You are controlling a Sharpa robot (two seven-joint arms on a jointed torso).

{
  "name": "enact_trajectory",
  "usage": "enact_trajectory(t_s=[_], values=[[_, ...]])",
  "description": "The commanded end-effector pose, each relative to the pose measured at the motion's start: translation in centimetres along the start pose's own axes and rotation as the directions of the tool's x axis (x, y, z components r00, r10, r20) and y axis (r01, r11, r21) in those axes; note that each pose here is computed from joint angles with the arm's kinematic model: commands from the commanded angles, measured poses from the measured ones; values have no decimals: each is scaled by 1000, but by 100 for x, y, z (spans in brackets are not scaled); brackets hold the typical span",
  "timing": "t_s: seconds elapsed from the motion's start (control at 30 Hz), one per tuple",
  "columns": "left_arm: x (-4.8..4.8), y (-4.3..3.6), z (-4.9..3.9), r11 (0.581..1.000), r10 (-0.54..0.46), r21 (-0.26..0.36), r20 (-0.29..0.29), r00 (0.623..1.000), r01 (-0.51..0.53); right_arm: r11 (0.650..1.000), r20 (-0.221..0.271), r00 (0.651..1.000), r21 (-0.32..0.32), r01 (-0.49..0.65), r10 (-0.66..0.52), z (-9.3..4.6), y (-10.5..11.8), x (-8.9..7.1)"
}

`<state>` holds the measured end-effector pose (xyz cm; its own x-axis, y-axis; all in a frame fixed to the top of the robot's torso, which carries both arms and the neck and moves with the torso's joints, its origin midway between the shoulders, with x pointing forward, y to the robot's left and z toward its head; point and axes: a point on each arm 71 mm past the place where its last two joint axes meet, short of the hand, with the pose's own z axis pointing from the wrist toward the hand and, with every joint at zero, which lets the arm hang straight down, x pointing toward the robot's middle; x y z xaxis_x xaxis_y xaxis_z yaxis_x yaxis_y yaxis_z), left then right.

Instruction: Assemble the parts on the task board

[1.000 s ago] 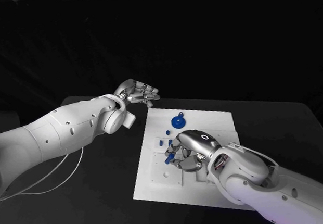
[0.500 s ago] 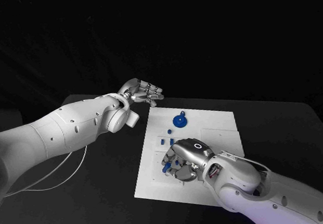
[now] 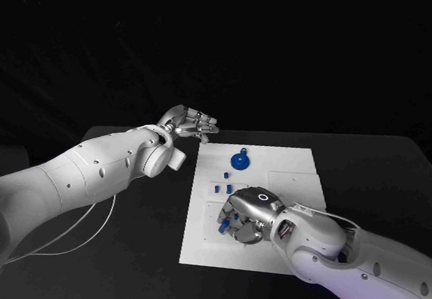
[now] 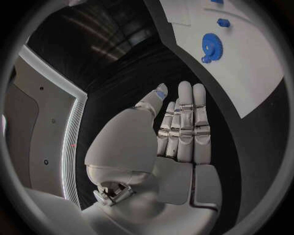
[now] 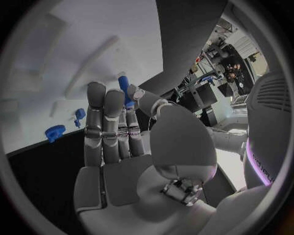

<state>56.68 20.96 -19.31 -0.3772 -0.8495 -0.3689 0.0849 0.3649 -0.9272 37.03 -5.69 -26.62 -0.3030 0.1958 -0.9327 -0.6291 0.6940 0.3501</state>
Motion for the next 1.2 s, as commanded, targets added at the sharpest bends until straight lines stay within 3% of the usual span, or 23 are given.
enact_trajectory(t_s=[0.03,0.47,0.93,1.2], values=[[22,-9,5,1000,-13,4,-14,1000,13,1000,-23,999,-7,27,-27,2,10,32],[14,-3,0,1000,-13,2,-15,1000,13,999,-39,998,5,53,-52,-12,-20,72],[10,2,-3,1000,-14,-2,-19,1000,14,996,-5,996,23,86,-86,-12,-13,41],[21,0,3,1000,-15,-3,-23,1000,15,996,-18,996,15,92,-92,-1,7,51]])
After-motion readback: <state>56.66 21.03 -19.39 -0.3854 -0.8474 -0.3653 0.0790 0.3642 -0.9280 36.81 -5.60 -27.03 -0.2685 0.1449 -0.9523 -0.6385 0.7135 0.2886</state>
